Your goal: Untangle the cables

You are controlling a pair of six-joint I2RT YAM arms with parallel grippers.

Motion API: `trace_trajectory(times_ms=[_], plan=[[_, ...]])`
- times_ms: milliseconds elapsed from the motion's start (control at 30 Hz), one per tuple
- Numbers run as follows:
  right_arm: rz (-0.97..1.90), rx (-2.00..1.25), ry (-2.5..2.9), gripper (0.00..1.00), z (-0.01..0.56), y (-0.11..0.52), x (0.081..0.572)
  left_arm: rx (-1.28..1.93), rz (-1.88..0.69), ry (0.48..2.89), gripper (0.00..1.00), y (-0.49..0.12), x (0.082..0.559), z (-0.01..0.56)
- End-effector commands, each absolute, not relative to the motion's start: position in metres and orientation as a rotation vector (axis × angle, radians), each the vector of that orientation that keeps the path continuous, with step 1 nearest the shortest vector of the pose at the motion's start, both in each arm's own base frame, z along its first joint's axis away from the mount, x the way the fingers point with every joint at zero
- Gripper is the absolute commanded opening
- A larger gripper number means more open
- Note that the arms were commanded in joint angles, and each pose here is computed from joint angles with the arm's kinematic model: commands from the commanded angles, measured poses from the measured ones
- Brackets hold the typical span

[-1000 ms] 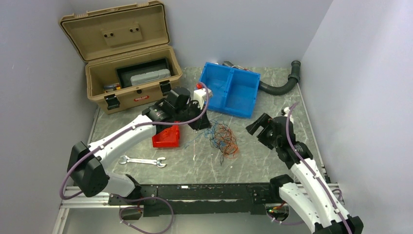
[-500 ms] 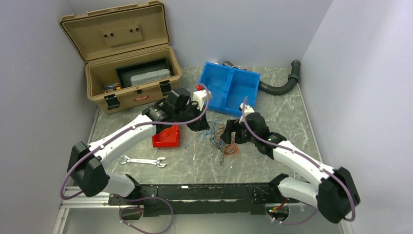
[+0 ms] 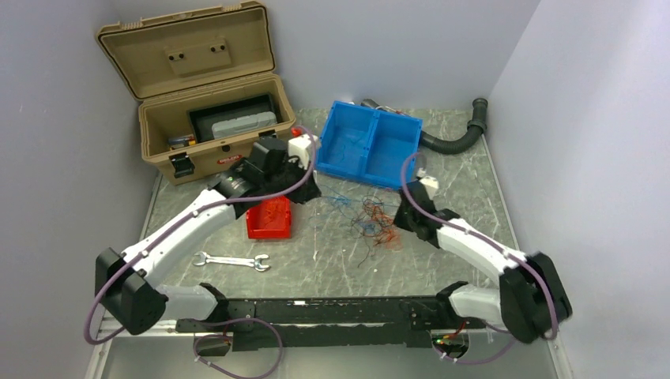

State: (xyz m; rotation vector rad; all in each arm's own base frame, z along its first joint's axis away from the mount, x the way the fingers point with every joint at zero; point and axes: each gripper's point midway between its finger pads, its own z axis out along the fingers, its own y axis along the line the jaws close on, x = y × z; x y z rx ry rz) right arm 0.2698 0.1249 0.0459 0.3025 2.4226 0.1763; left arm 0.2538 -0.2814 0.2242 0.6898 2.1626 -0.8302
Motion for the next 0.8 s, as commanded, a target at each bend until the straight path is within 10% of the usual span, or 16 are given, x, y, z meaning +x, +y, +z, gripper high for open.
trace_trajectory(times_ms=[0, 367, 567, 667, 767], plan=[[0.091, 0.745, 2.27, 0.0, 0.059, 0.055, 0.26, 0.433, -0.709, 2.16, 0.0, -0.232, 0.277, 0.239], [-0.13, 1.282, 1.881, 0.0, 0.093, -0.038, 0.209, 0.163, -0.592, 2.121, 0.0, -0.176, 0.293, 0.255], [0.028, 1.023, 1.965, 0.08, 0.116, -0.012, 0.235, 0.312, -0.764, 2.08, 0.0, -0.205, 0.286, 0.265], [0.171, 0.759, 2.057, 0.57, 0.131, 0.019, 0.253, 0.392, -0.854, 2.082, 0.0, -0.219, 0.281, 0.265], [0.366, 0.467, 2.082, 0.78, 0.148, 0.06, 0.265, 0.45, -0.958, 2.027, 0.0, -0.233, 0.273, 0.274]])
